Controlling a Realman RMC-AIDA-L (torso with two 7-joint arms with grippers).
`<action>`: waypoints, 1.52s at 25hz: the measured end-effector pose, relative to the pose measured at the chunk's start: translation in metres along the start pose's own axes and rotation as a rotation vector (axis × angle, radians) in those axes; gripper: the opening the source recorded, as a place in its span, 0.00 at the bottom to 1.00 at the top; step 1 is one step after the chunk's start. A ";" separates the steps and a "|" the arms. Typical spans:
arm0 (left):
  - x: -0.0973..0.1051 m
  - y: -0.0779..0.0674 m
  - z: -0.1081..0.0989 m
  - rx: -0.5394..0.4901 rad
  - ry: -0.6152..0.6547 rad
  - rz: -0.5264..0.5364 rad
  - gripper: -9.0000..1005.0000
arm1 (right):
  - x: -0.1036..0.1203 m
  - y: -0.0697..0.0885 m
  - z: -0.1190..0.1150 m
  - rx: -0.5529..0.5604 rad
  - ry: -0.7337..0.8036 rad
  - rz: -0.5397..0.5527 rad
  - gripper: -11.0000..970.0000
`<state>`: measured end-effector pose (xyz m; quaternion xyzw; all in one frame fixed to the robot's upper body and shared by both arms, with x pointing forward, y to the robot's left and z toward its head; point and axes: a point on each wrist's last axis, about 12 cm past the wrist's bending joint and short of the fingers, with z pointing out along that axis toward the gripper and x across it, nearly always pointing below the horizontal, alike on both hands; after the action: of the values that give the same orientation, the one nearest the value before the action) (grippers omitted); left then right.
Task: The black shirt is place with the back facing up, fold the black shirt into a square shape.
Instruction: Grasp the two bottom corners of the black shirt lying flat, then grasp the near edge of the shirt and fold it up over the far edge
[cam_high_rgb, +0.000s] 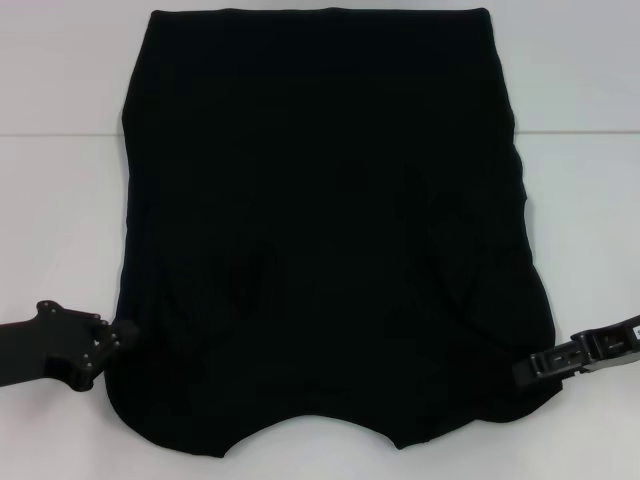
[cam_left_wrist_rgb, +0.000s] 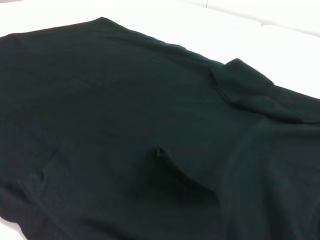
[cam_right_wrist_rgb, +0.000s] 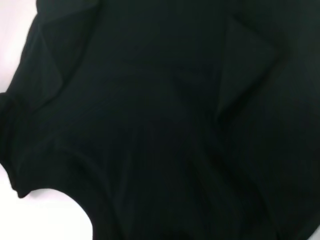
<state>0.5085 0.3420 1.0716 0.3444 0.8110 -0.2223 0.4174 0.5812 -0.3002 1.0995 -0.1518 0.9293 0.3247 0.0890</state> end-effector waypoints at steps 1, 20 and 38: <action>0.000 0.000 0.000 0.000 0.000 0.000 0.04 | 0.000 0.001 0.000 -0.001 0.000 -0.002 0.86; -0.001 0.000 0.002 0.003 -0.004 -0.004 0.04 | -0.004 0.006 0.001 -0.007 0.020 -0.043 0.61; -0.004 0.001 0.004 0.008 -0.004 0.003 0.04 | -0.002 0.003 0.004 0.007 0.004 -0.030 0.01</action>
<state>0.5126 0.3385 1.0724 0.3470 0.8088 -0.2254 0.4179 0.5823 -0.2949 1.0983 -0.1660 0.9282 0.3198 0.0927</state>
